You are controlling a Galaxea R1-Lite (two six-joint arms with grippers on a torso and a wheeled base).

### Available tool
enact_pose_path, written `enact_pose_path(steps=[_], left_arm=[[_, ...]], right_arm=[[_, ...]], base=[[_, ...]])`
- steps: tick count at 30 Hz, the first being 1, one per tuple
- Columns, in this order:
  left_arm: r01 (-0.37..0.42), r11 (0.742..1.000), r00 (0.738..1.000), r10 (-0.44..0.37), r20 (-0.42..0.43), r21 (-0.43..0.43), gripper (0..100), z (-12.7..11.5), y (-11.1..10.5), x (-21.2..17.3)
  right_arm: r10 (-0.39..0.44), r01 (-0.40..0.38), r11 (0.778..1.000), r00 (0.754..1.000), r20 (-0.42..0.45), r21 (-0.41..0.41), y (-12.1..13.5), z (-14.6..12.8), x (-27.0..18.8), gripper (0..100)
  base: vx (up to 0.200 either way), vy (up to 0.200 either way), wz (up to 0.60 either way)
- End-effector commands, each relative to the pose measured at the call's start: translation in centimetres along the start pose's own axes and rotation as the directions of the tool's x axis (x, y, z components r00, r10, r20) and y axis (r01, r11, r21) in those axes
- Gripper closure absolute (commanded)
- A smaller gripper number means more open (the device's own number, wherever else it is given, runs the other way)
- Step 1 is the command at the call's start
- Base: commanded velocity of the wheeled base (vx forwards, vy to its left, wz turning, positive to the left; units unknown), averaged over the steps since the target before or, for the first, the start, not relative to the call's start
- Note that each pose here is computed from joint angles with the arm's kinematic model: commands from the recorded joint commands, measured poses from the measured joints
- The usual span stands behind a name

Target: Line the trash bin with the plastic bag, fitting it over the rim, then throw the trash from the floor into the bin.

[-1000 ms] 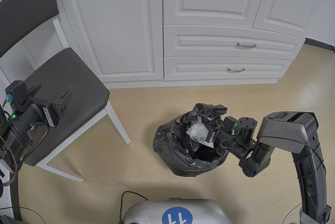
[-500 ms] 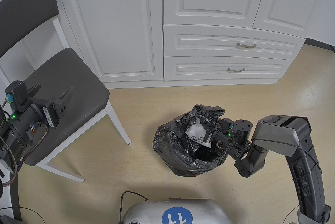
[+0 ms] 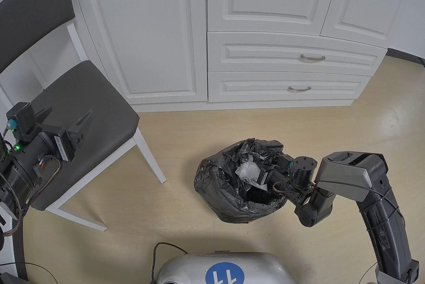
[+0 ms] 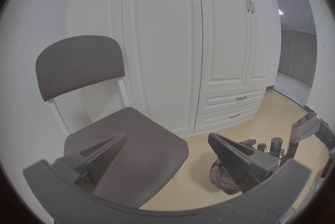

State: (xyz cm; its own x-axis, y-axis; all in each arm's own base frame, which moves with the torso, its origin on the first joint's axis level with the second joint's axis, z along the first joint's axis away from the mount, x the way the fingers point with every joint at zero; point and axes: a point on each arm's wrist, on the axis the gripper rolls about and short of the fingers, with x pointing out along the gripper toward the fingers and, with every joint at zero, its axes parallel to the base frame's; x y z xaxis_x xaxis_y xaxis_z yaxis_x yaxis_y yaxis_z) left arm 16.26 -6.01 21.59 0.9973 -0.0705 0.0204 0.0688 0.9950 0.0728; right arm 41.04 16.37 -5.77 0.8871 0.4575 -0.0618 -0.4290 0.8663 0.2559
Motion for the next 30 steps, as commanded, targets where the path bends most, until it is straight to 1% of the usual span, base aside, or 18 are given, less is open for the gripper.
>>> enact_pose_path(steps=[1,3,4,12,22,24,30], left_arm=[[0.0,1.0,1.0,0.0,0.001,-0.001,0,0.0,0.0,0.0],[0.0,1.0,1.0,0.0,0.001,0.001,0,0.0,0.0,0.0],[0.0,1.0,1.0,0.0,0.0,0.0,0,0.0,0.0,0.0],[0.0,1.0,1.0,0.0,0.001,-0.001,0,0.0,0.0,0.0],[0.0,1.0,1.0,0.0,0.001,-0.001,0,0.0,0.0,0.0],[0.0,1.0,1.0,0.0,0.003,0.001,0,0.1,0.0,0.0],[0.0,1.0,1.0,0.0,0.003,-0.001,0,0.1,0.0,0.0]], right_arm=[[0.002,-0.002,1.0,1.0,0.016,-0.001,0.0,0.3,-0.1,100],[0.003,-0.003,1.0,1.0,0.019,-0.002,0.0,0.5,-0.2,100],[0.004,-0.004,1.0,1.0,0.022,-0.002,0.1,0.7,-0.2,0],[0.006,-0.006,1.0,0.999,0.037,-0.002,0.3,1.6,-0.3,0],[0.005,-0.004,1.0,0.999,0.044,-0.004,0.2,1.9,-0.3,0],[0.004,-0.004,1.0,0.999,0.042,-0.004,0.4,2.2,-0.6,0],[0.009,-0.007,0.999,0.999,0.041,-0.035,1.2,4.9,-2.6,0]], base=[[0.0,0.0,0.0],[0.0,0.0,0.0],[0.0,0.0,0.0],[0.0,0.0,0.0],[0.0,0.0,0.0],[0.0,0.0,0.0],[0.0,0.0,0.0]])
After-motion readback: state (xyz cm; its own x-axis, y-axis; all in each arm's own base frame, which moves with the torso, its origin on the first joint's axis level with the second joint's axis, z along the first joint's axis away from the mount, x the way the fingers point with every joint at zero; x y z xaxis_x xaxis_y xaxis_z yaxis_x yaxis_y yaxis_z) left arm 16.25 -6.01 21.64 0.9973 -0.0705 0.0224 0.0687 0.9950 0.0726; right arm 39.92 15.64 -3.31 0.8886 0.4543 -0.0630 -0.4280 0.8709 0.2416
